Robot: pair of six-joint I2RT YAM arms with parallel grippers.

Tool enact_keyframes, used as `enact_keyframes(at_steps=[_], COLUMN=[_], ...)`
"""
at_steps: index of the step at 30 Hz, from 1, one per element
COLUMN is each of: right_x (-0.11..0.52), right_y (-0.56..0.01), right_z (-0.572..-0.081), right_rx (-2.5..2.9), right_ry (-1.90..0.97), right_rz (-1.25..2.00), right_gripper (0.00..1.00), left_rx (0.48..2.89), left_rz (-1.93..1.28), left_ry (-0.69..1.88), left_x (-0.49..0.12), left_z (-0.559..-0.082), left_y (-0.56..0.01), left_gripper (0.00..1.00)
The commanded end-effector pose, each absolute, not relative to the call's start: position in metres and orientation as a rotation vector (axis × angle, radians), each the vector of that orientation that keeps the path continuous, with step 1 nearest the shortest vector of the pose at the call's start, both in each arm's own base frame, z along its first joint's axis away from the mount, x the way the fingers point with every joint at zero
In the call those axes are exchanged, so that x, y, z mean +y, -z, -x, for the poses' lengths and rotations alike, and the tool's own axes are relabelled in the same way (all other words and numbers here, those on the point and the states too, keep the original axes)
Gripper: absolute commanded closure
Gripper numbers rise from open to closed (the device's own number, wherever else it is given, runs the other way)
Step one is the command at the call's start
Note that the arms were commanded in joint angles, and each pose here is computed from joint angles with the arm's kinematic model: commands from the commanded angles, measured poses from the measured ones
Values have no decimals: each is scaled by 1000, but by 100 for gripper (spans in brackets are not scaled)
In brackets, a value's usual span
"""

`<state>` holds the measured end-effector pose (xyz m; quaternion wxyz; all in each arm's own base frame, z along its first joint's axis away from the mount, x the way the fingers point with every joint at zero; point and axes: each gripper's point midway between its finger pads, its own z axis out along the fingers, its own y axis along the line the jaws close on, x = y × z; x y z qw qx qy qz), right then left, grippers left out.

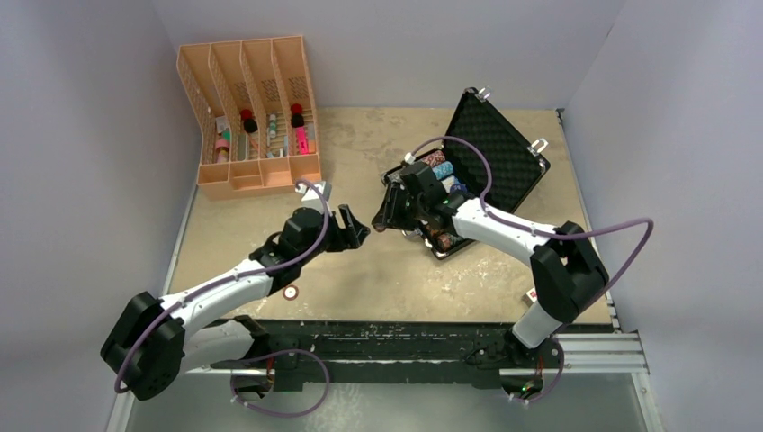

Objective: Pack up texas hold em set

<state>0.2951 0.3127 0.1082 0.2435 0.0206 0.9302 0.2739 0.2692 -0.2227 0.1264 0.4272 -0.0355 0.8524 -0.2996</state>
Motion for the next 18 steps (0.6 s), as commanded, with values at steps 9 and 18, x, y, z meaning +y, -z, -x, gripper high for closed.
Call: enact_keyframes(at_steps=[9, 18], right_x=[341, 343], right_y=[-173, -175], right_z=[-293, -291], right_rx=[2380, 2385], right_ry=[-1155, -1191], right_rz=[-222, -225], right_gripper=[66, 66], left_rx=[1856, 1758], left_rz=[78, 206], left_ry=[1051, 998], left_x=[-270, -254], left_z=[-277, -291], left_y=[-164, -177], left_gripper=[43, 70])
